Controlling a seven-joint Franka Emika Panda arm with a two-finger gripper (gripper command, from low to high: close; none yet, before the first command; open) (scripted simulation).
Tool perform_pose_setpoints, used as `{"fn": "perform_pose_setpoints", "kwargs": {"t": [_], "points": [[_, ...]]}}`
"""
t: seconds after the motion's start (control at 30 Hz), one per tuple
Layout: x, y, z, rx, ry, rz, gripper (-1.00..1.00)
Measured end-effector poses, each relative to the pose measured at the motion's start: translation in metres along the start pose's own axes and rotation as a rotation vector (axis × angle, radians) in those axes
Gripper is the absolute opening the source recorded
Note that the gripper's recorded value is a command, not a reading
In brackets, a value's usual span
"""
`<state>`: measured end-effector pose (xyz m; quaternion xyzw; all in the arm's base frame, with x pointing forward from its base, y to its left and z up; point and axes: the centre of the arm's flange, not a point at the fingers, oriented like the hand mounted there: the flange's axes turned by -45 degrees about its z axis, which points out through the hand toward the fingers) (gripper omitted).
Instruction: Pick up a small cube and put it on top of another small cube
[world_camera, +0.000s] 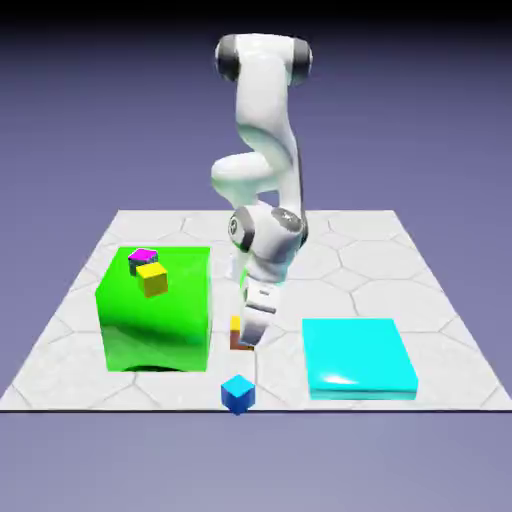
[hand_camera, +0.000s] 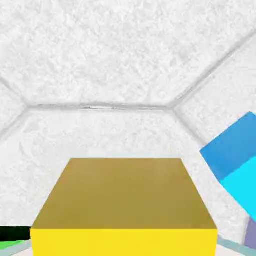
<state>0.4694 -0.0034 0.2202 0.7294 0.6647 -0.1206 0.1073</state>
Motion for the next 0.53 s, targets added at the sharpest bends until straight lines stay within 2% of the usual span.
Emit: {"fn": "perform_pose_setpoints", "kwargs": {"t": [0.3,0.43,0.47,0.53], "points": [[0.002,0.077,-0.030,0.068,0.058,0.232,-1.00],[0.011,0.074,0.039,0.068,0.058,0.232,-1.00],[0.011,0.074,0.039,0.068,0.058,0.232,1.00],[0.011,0.074,0.039,0.067,0.058,0.232,1.00]]}}
